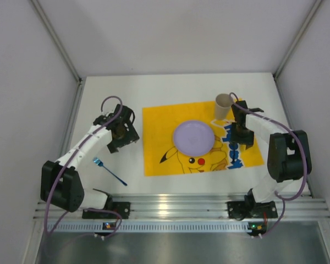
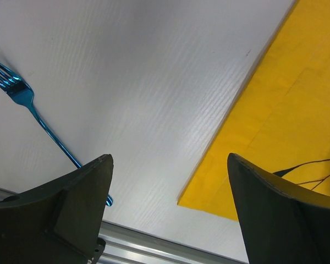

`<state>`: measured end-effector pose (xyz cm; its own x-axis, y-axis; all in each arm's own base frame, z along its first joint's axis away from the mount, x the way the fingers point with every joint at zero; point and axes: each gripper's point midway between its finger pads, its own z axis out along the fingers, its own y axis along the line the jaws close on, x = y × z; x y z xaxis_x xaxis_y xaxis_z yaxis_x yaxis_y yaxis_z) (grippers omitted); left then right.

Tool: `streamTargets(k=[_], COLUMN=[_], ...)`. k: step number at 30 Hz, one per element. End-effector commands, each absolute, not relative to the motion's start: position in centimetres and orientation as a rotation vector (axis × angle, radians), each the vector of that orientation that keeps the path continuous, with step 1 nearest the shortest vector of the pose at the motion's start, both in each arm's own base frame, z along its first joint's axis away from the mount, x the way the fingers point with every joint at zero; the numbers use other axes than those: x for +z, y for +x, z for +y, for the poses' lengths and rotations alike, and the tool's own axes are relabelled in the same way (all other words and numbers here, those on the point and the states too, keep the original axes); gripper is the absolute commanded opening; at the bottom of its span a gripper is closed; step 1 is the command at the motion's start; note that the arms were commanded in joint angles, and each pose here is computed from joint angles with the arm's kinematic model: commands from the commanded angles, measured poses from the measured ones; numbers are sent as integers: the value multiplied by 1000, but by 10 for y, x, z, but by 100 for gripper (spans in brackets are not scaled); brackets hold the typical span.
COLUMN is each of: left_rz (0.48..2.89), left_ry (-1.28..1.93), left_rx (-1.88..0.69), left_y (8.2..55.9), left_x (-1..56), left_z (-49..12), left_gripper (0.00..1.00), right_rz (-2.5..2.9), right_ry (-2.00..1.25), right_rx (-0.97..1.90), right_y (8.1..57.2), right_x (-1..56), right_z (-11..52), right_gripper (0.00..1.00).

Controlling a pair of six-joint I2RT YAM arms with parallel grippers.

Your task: Set the dinner table for one person

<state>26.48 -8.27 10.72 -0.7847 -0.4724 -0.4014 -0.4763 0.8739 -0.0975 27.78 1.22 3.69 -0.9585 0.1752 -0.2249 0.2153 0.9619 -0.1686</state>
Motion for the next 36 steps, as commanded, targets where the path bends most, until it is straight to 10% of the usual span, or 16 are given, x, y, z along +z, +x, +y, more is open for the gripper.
streamTargets(k=[1, 10, 32, 36], left_rz=[2600, 2690, 2582, 2569], left_ry=[-826, -1321, -1356, -1365], left_rx=[111, 69, 254, 307], left_y=[260, 212, 174, 177], left_x=[102, 25, -1, -13], left_z=[-68, -45, -7, 1], left_gripper=[90, 80, 59, 36], right_rz=[2869, 2742, 2696, 2708], right_ry=[332, 368, 375, 373], right_rx=[-449, -267, -120, -94], right_y=[278, 287, 250, 250], right_x=[56, 122, 159, 156], right_z=[-9, 13, 22, 26], right_gripper=[53, 55, 56, 55])
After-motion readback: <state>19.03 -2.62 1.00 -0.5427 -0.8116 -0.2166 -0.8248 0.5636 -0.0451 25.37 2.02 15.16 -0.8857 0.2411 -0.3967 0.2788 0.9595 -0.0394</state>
